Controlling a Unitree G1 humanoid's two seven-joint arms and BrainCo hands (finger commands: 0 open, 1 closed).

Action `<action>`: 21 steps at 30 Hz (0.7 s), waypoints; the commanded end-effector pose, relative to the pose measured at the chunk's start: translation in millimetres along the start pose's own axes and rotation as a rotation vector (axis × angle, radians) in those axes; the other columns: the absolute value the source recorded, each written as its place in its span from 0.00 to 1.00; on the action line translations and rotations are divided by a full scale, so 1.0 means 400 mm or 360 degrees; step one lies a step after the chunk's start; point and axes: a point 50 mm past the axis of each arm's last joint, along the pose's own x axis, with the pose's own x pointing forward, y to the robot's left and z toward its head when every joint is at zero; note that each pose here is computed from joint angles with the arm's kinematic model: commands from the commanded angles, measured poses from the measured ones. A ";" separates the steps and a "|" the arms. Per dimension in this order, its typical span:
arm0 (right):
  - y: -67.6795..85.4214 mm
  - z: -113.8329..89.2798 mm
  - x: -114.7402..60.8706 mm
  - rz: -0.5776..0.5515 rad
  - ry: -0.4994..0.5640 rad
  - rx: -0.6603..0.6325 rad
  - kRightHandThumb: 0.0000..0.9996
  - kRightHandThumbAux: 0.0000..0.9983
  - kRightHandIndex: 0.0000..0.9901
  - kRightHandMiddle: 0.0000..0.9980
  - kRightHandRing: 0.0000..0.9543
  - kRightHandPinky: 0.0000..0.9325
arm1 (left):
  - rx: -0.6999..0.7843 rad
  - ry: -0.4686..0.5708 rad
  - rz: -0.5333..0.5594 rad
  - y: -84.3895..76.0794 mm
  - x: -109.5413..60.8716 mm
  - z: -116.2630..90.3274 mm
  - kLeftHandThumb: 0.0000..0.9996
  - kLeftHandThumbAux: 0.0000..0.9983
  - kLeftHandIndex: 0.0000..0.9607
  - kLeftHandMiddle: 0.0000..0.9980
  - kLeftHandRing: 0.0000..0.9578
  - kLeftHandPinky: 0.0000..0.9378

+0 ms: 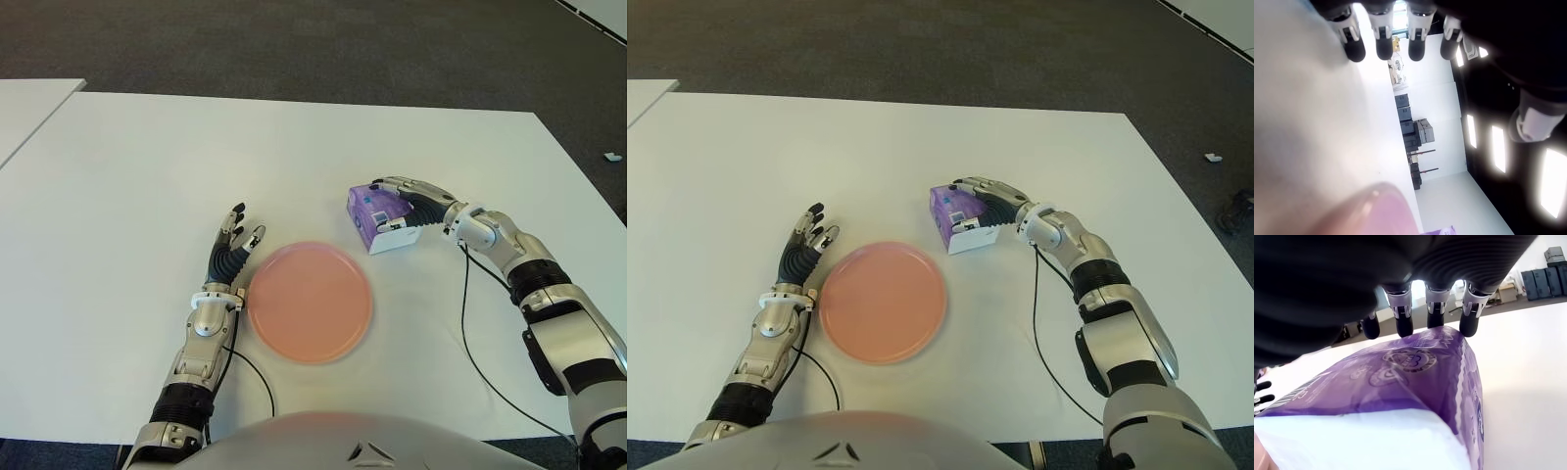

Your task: Put the tissue paper into the plate.

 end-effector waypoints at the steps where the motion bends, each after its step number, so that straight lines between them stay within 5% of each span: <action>1: 0.010 -0.002 -0.001 0.0084 0.0000 -0.0029 0.29 0.30 0.00 0.00 0.00 0.00 | 0.0034 0.0098 -0.0011 -0.001 -0.017 -0.029 0.00 0.44 0.00 0.00 0.00 0.00; 21: 0.025 -0.019 -0.022 0.0207 0.0052 -0.0090 0.29 0.30 0.00 0.00 0.00 0.00 | 0.0013 0.0098 -0.0005 -0.001 -0.018 -0.030 0.00 0.44 0.00 0.00 0.00 0.00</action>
